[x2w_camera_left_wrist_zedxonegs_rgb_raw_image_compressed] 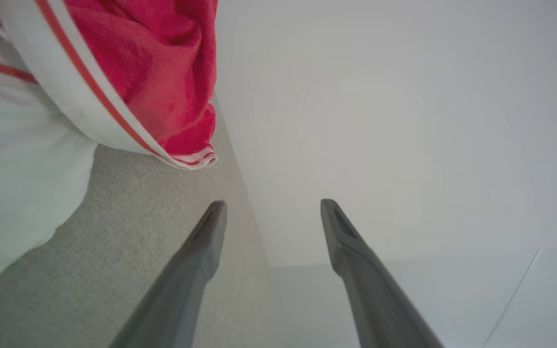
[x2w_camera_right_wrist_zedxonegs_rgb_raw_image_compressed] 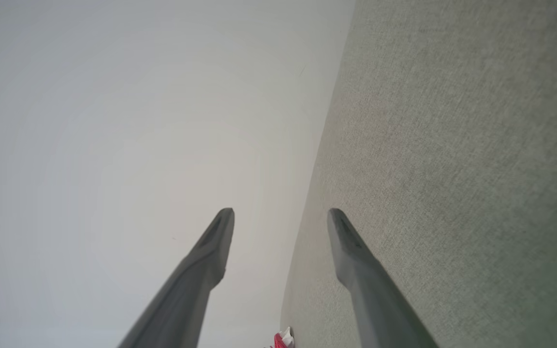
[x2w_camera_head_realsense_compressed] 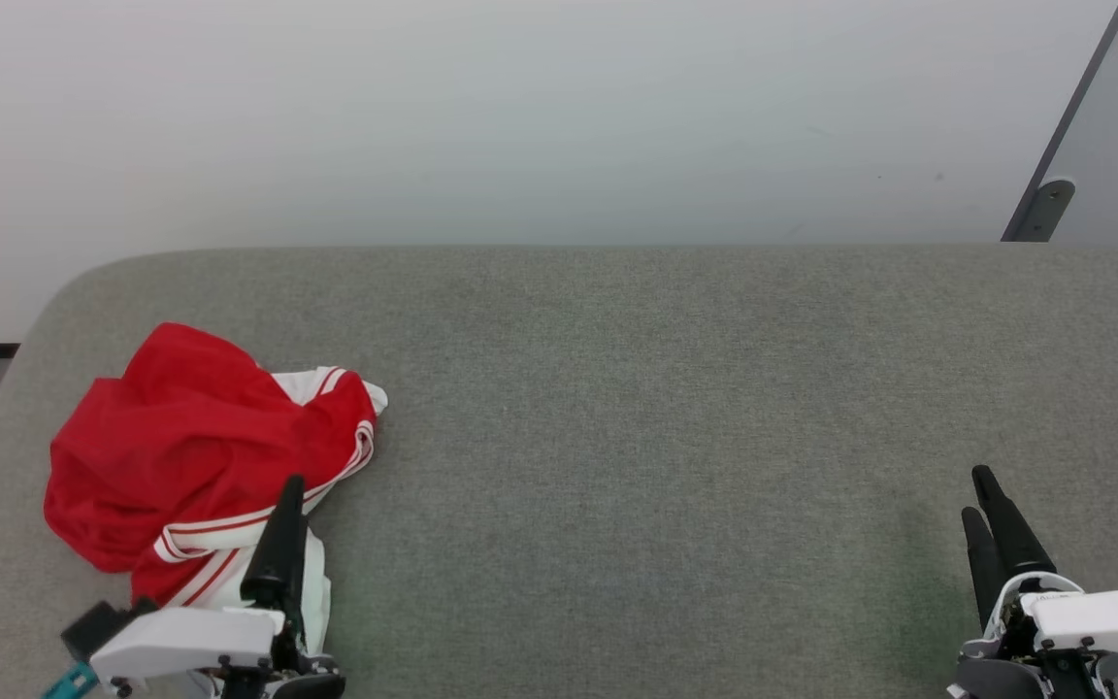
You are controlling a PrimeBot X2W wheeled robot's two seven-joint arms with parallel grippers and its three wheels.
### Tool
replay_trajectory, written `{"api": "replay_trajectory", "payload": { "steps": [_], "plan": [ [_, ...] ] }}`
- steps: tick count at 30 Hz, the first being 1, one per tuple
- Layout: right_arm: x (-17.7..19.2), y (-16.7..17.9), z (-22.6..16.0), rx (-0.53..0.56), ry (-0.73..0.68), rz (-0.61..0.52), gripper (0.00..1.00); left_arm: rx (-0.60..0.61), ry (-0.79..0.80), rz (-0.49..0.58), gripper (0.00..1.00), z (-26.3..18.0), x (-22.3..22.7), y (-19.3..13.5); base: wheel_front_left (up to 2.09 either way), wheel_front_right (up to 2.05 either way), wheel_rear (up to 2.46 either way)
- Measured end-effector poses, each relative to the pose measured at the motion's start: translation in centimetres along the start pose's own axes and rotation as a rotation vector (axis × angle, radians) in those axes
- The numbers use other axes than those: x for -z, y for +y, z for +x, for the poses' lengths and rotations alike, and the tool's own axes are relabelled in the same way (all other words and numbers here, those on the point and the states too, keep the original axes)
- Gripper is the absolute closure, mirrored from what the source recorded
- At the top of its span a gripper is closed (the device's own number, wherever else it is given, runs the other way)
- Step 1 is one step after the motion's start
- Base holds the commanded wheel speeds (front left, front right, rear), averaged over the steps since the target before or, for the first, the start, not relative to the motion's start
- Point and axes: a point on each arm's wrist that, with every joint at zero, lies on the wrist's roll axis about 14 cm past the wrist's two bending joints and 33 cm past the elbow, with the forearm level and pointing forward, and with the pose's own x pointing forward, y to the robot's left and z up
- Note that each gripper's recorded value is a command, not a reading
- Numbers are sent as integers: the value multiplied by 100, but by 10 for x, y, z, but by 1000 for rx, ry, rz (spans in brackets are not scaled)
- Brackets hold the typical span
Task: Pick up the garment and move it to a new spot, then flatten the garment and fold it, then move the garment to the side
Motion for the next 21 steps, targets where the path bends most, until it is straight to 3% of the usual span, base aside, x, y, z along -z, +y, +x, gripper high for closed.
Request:
{"api": "replay_trajectory", "payload": {
  "steps": [15,21],
  "plan": [
    [-4,15,13,-36,-1,-310,0,21,-44,310,0,5,-12,-12,0,0,0],
    [0,21,17,-57,6,-501,0,34,-61,445,0,6,-13,-17,0,0,0]
  ]
}}
